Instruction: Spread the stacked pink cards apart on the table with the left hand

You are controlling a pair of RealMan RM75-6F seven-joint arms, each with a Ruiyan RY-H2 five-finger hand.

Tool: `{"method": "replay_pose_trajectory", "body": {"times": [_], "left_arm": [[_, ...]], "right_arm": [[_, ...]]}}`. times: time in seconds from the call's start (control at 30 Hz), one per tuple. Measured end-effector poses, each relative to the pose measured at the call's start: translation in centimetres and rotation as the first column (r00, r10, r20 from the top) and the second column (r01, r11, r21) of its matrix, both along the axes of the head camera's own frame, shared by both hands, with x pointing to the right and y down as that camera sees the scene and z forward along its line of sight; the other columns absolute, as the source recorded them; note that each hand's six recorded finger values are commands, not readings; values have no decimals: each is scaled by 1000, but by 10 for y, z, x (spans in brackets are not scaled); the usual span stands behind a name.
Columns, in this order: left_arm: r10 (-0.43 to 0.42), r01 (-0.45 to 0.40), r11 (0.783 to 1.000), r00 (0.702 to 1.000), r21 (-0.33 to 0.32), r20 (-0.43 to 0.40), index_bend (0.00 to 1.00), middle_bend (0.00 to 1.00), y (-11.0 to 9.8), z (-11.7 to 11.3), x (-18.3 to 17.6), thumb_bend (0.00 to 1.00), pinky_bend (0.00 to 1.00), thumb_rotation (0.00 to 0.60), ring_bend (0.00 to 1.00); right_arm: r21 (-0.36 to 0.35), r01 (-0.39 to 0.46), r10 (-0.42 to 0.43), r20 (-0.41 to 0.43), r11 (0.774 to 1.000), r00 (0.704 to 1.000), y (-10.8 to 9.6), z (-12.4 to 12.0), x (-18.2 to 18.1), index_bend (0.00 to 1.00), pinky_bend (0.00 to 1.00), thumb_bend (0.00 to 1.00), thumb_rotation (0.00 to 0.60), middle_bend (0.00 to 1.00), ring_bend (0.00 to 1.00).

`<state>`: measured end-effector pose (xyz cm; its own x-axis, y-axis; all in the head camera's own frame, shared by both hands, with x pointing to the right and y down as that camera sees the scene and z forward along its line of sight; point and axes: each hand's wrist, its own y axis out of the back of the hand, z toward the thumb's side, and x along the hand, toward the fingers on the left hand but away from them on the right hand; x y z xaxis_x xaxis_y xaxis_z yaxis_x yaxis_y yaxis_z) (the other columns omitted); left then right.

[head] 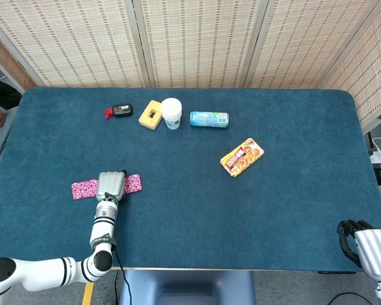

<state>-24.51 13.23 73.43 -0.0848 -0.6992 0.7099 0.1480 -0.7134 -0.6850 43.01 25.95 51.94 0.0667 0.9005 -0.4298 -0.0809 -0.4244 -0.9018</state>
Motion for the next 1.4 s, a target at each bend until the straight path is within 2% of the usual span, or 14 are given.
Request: {"method": "replay_pose_trajectory", "body": {"times": [0.3, 0.97, 1.4], "left_arm": [[-2, 2, 1000, 1000, -1, -10, 326, 1000, -2, -9, 2, 182, 1000, 600, 1000], [-25, 25, 1000, 1000, 4, 7, 254, 1000, -6, 0, 3, 208, 1000, 600, 1000], [-38, 40, 998, 999, -44, 37, 264, 1000, -1, 4, 2, 213, 1000, 600, 1000]], "right_arm": [[-3, 4, -4, 0, 1000, 1000, 1, 1, -1, 664, 836, 469, 600, 566, 569], [-5, 6, -6, 3, 1000, 1000, 1, 0, -1, 665, 836, 469, 600, 566, 571], [-6, 6, -6, 5, 1000, 1000, 1, 0, -1, 665, 836, 469, 600, 565, 571]]}}
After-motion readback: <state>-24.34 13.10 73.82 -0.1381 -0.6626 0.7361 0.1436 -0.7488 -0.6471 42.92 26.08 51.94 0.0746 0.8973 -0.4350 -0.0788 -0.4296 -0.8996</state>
